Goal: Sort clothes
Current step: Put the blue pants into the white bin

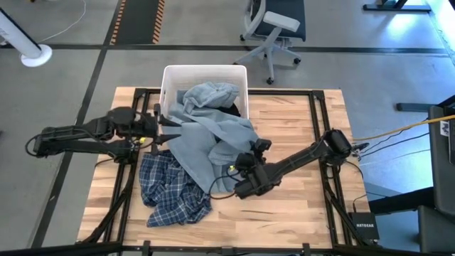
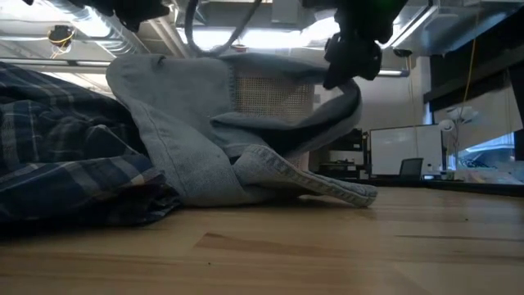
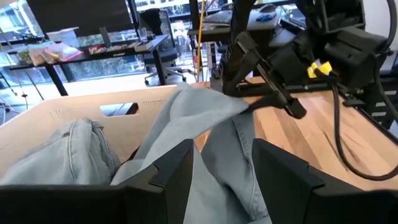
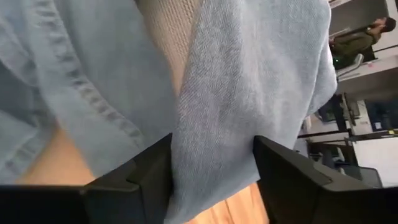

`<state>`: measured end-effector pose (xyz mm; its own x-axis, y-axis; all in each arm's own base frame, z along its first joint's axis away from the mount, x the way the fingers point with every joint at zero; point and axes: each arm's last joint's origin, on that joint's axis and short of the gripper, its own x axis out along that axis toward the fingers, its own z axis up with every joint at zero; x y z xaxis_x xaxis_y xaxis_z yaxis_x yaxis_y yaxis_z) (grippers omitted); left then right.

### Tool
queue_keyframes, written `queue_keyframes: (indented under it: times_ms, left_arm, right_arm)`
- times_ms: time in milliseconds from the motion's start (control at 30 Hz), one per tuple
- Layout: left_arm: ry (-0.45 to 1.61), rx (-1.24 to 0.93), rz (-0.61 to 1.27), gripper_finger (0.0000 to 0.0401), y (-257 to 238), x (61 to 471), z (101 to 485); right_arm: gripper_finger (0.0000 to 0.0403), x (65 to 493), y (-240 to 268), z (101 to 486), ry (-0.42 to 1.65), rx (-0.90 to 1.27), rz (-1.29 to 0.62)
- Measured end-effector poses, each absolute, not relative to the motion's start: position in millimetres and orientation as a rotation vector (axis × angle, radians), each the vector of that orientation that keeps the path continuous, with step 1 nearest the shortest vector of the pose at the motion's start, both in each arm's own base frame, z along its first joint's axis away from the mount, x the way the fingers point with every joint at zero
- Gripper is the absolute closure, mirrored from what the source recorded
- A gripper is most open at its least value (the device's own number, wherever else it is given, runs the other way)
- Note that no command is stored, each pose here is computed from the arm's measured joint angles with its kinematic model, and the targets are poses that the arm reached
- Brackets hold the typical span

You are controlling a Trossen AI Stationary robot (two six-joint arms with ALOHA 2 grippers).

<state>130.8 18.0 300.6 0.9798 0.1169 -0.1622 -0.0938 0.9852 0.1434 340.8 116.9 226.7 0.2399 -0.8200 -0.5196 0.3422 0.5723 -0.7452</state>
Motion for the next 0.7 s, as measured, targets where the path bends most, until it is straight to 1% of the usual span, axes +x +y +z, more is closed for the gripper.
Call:
queue_keyframes:
  times_ms: [67, 133, 233, 300, 333, 367, 400, 500, 567, 700]
  left_arm:
    - [0.174, 0.143, 0.105, 0.0242, 18, 132, 300]
    - [0.17, 0.147, 0.106, 0.0242, 18, 132, 301]
    - [0.16, 0.147, 0.106, 0.0242, 18, 132, 302]
    - [0.154, 0.147, 0.107, 0.0242, 18, 132, 302]
    - [0.154, 0.146, 0.107, 0.0242, 18, 132, 302]
    - [0.155, 0.146, 0.107, 0.0242, 18, 132, 302]
    - [0.155, 0.145, 0.107, 0.0242, 18, 132, 302]
    - [0.155, 0.145, 0.107, 0.0242, 18, 132, 302]
    - [0.155, 0.13, 0.108, 0.0242, 18, 132, 302]
    - [0.115, 0.068, 0.116, 0.0242, 18, 131, 306]
  right_arm:
    - [0.0204, 343, 110, 227, 1.061, -0.563, -0.862]
    - [0.0238, 344, 105, 227, 1.066, -0.587, -0.87]
    - [0.0305, 347, 100, 231, 1.086, -0.62, -0.866]
    - [0.0357, 349, 101, 238, 1.095, -0.647, -0.841]
    - [0.0377, 351, 101, 242, 1.095, -0.662, -0.828]
    - [0.0385, 353, 103, 248, 1.09, -0.68, -0.815]
    - [0.0386, 355, 103, 255, 1.079, -0.687, -0.809]
    - [0.0368, 360, 105, 281, 1.009, -0.683, -0.821]
    - [0.0365, 364, 106, 301, 0.952, -0.706, -0.829]
    - [0.0385, 372, 104, 342, 0.869, -0.758, -0.831]
